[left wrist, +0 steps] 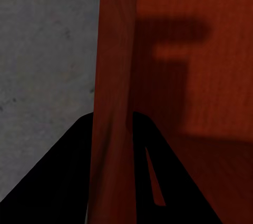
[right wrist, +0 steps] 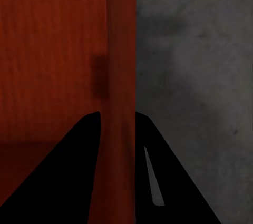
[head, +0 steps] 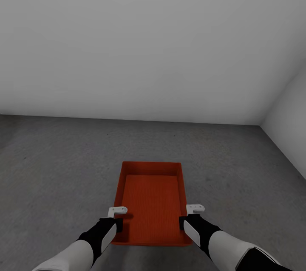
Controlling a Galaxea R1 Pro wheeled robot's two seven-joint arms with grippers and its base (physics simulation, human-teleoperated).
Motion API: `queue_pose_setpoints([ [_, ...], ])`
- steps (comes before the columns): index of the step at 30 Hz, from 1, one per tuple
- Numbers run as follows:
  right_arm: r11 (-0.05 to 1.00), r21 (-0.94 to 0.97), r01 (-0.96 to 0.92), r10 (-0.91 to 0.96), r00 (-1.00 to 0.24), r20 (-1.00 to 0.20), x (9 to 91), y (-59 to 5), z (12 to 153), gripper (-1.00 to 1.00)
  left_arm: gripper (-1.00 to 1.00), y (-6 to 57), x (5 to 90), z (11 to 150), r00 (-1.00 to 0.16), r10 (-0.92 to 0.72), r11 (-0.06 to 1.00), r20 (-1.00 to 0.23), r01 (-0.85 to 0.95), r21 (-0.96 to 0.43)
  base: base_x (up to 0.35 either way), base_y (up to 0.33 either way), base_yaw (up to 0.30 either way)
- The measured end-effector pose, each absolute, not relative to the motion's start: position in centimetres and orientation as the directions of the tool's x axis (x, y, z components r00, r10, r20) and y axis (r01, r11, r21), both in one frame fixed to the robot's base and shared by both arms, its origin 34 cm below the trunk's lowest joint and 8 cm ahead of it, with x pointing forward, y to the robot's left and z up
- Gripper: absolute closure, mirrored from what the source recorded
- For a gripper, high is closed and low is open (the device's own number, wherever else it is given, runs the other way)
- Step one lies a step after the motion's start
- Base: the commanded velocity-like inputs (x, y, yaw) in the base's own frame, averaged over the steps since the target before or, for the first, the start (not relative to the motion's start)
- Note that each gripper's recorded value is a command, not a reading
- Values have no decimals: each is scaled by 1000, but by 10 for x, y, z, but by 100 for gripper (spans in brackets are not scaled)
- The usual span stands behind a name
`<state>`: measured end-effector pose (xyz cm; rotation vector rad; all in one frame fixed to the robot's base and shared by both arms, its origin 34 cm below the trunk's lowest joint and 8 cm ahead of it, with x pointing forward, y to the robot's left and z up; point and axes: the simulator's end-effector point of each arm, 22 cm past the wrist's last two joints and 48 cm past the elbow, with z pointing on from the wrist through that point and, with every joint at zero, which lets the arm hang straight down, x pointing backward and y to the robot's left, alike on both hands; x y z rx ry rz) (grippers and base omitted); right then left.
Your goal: Move the two storage containers from the living room to the garage. In the garage, place one container on the floor and stack the other container on top of it (either order is fine).
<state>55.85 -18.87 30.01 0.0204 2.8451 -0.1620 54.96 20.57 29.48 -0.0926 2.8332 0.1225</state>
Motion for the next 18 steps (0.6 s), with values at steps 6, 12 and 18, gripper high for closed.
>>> queue_pose_setpoints([
  [6,994,-109,30,-2,-958,-288,558,-189,300,100,100,206,550,295,-952,-50,994,-302,-76,75,0,0,0],
  [12,994,-109,30,-2,-958,-288,558,-189,300,100,100,206,550,295,-952,-50,994,-302,-76,75,0,0,0],
  [18,994,-109,30,-2,-958,-288,558,-189,300,100,100,206,550,295,-952,-50,994,-302,-76,75,0,0,0],
])
